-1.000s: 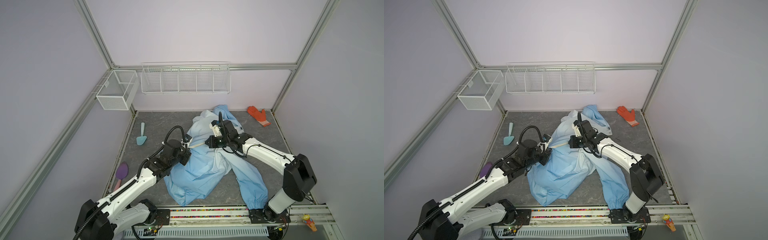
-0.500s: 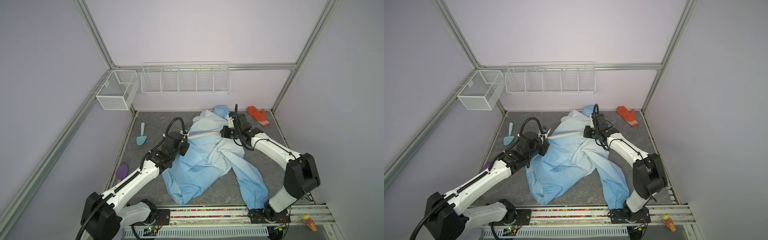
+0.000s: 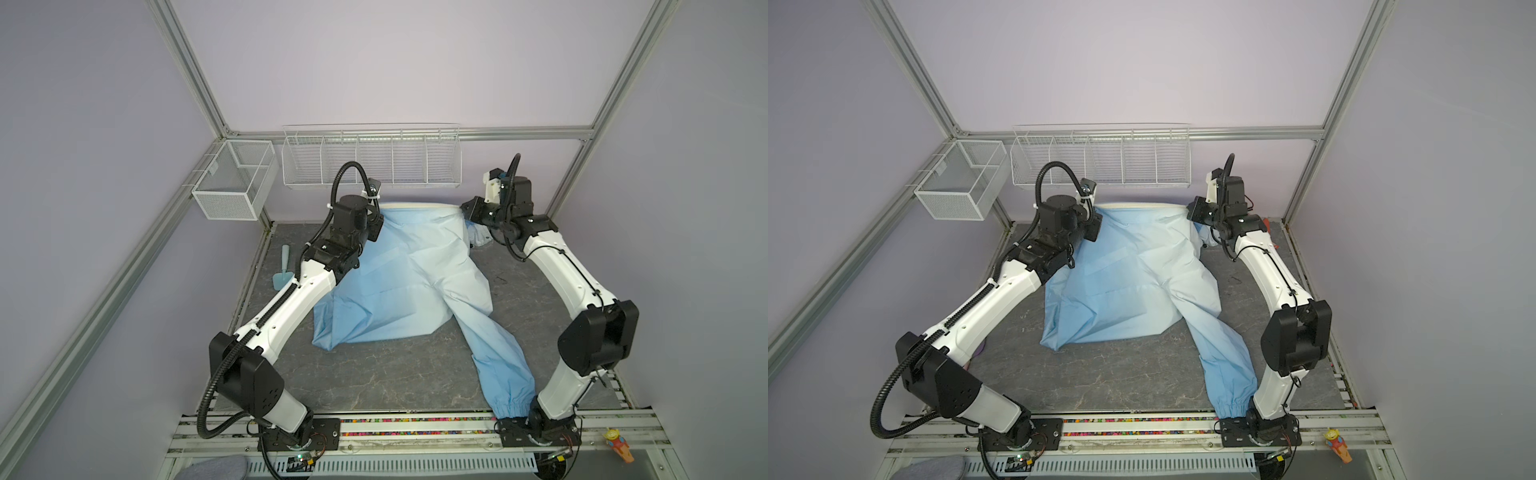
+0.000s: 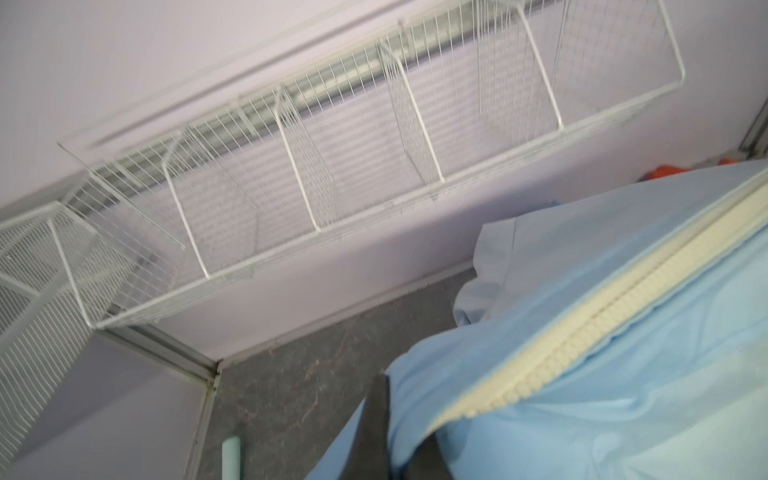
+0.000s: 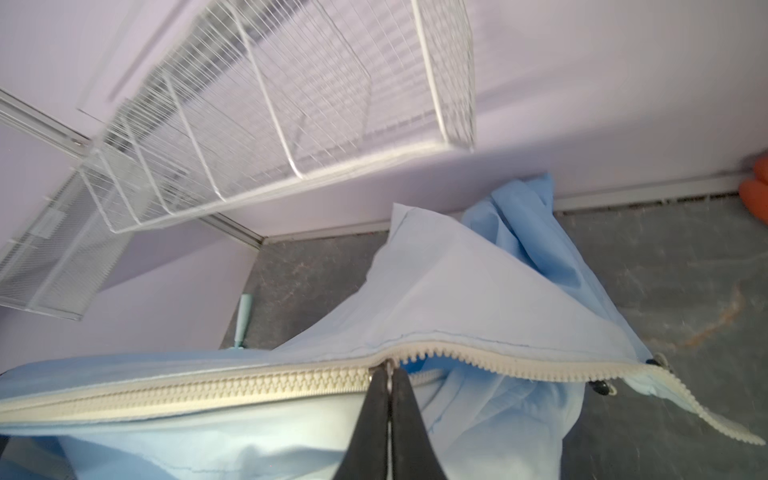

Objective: Zip up the jacket

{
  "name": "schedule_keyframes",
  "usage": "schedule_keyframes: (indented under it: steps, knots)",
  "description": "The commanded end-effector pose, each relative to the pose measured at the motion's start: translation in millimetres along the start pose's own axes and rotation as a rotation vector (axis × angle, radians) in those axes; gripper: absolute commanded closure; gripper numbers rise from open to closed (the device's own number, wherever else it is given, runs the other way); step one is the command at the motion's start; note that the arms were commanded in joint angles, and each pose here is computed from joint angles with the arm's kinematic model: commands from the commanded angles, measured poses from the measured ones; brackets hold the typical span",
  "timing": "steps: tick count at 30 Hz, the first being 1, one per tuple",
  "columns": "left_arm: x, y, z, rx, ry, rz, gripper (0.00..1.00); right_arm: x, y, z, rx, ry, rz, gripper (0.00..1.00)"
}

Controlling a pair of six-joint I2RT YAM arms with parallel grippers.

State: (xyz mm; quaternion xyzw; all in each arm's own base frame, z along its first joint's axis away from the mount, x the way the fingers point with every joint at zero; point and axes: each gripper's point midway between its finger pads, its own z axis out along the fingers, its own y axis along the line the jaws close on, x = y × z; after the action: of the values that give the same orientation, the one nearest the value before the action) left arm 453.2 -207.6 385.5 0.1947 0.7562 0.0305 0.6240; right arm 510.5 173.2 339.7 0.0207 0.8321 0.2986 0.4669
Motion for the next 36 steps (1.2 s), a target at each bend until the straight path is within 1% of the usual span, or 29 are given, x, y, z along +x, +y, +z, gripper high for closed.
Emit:
schedule_keyframes:
  steps: [1, 5, 8, 11, 13, 16, 18, 21, 23, 27, 29, 31, 34, 36]
  knots:
    - [-67.5, 49.2, -17.8, -0.134, -0.143, -0.037, 1.00, -62.4, 8.6, -31.4, -0.020, -0.148, -0.056, 0.93]
    - [-110.9, 63.7, -31.2, -0.161, -0.244, -0.043, 1.00, -106.2, 23.1, -60.1, -0.057, -0.252, -0.087, 0.93]
    - [-133.4, 71.2, -39.9, -0.173, -0.294, -0.039, 1.00, -131.5, 34.3, -80.8, -0.083, -0.340, -0.123, 0.93]
    - [-140.2, 71.6, -42.8, -0.164, -0.299, -0.026, 1.00, -145.0, 43.7, -94.6, -0.104, -0.376, -0.157, 0.93]
    - [-132.6, 66.2, -42.9, -0.136, -0.278, -0.011, 1.00, -141.2, 44.7, -96.1, -0.108, -0.359, -0.163, 0.93]
    - [-96.6, 43.8, -43.6, -0.062, -0.214, -0.003, 1.00, -109.9, 29.7, -83.9, -0.093, -0.260, -0.124, 0.93]
    - [-59.5, 26.8, -46.7, -0.039, -0.166, 0.010, 1.00, -70.6, 9.1, -71.2, -0.068, -0.163, -0.065, 0.93]
    - [-4.6, 11.3, -49.0, -0.036, -0.092, -0.026, 1.00, -4.6, -25.5, -58.7, -0.025, -0.056, 0.023, 0.93]
    - [32.1, 6.4, -49.7, -0.046, -0.038, -0.050, 1.00, 35.5, -45.4, -56.6, 0.008, 0.000, 0.059, 0.93]
    - [88.4, 3.5, -49.6, -0.085, 0.053, -0.067, 1.00, 107.1, -85.0, -55.7, 0.108, 0.121, 0.089, 0.93]
    - [107.3, 4.0, -47.6, -0.109, 0.096, -0.056, 1.00, 130.3, -101.0, -56.0, 0.160, 0.169, 0.088, 0.93]
    - [120.0, 11.6, -45.9, -0.145, 0.136, -0.061, 1.00, 144.7, -116.1, -58.2, 0.223, 0.198, 0.086, 0.93]
    - [124.8, 34.0, -49.1, -0.205, 0.155, -0.093, 1.00, 149.9, -127.8, -61.8, 0.283, 0.206, 0.067, 0.93]
    - [123.0, 46.5, -52.6, -0.235, 0.153, -0.098, 1.00, 146.7, -132.0, -63.4, 0.310, 0.202, 0.052, 0.93]
